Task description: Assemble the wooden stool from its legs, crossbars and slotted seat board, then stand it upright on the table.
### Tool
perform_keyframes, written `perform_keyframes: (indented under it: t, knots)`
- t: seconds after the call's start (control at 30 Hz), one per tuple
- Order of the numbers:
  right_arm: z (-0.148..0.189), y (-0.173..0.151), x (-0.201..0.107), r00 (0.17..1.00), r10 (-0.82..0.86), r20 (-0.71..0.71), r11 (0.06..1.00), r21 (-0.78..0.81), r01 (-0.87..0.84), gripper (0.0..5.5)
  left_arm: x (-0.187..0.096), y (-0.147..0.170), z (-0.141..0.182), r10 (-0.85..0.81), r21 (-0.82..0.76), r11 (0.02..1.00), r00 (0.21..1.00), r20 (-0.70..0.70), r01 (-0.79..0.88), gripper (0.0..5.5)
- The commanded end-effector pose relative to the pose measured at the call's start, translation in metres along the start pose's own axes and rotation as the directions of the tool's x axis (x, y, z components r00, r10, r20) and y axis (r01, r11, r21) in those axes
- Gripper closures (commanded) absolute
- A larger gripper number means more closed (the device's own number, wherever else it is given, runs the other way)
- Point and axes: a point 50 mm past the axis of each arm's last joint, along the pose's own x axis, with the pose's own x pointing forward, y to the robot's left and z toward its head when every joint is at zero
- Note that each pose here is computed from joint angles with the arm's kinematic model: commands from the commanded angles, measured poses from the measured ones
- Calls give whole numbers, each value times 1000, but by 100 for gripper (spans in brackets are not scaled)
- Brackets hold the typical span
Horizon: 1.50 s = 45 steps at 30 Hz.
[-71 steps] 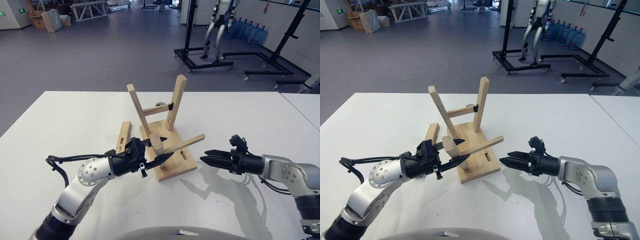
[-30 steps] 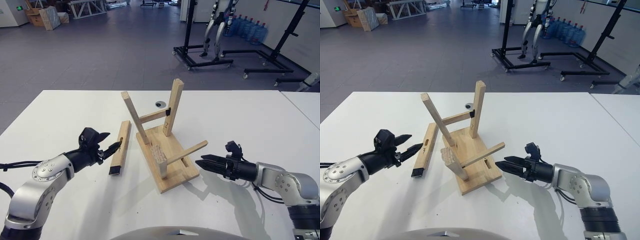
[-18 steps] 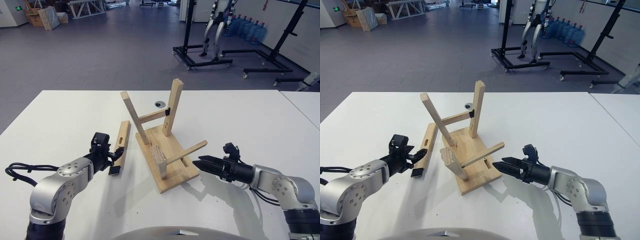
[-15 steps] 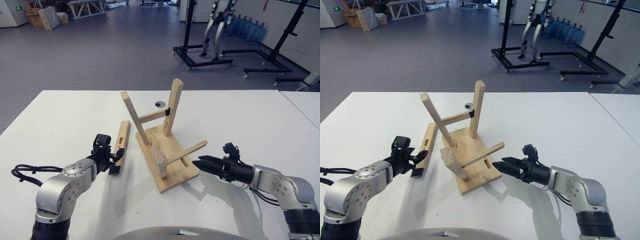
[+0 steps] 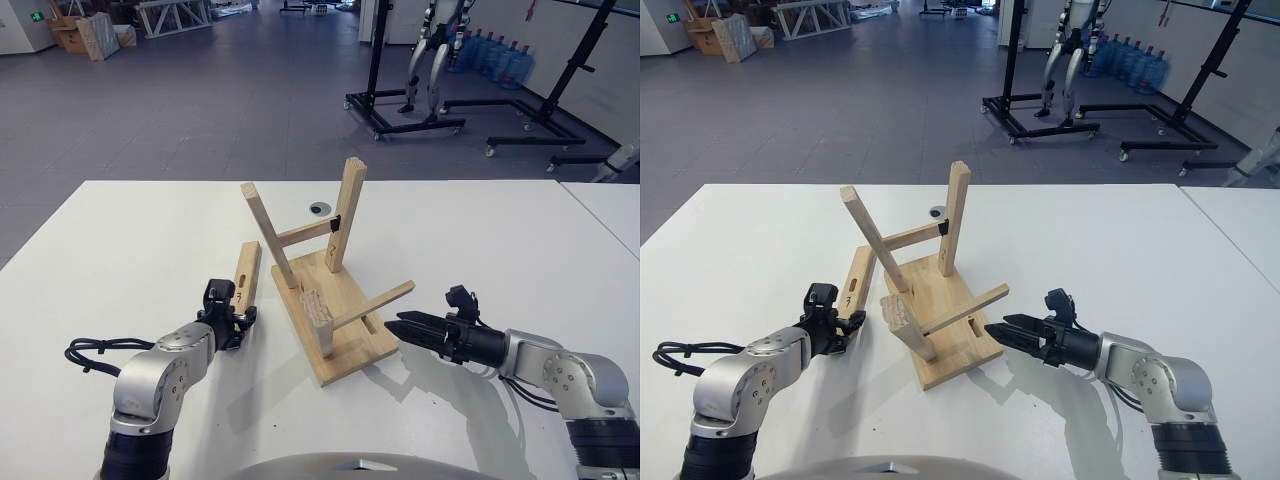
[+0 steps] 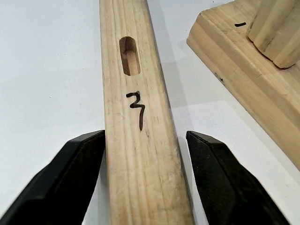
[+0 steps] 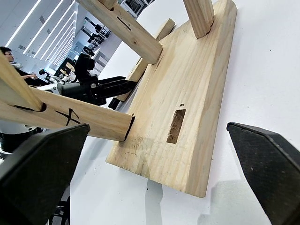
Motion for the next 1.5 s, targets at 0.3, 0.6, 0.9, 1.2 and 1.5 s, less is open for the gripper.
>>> perform_keyframes:
  t: [0.3,0.6,0.9,1.2,1.5]
  knots:
    - [0,1,4,1000,-4,0,1000,1,4,10,0,2,-7,29,42,999,999,-21,-28,344]
    - [1,-4,-2,1000,-25,13,1000,4,25,10,-28,67,50,189,-67,982,943,272,-177,344]
    - [78,-24,-63,945,-173,278,977,-75,201,10,-140,66,192,-301,172,942,496,815,288,344]
    - [176,83,-21,807,408,428,910,-263,-321,10,-145,-12,196,-696,305,507,174,697,806,344]
    - [174,132,8,761,533,369,845,-258,-468,10,-111,-34,133,-775,82,434,326,541,897,344]
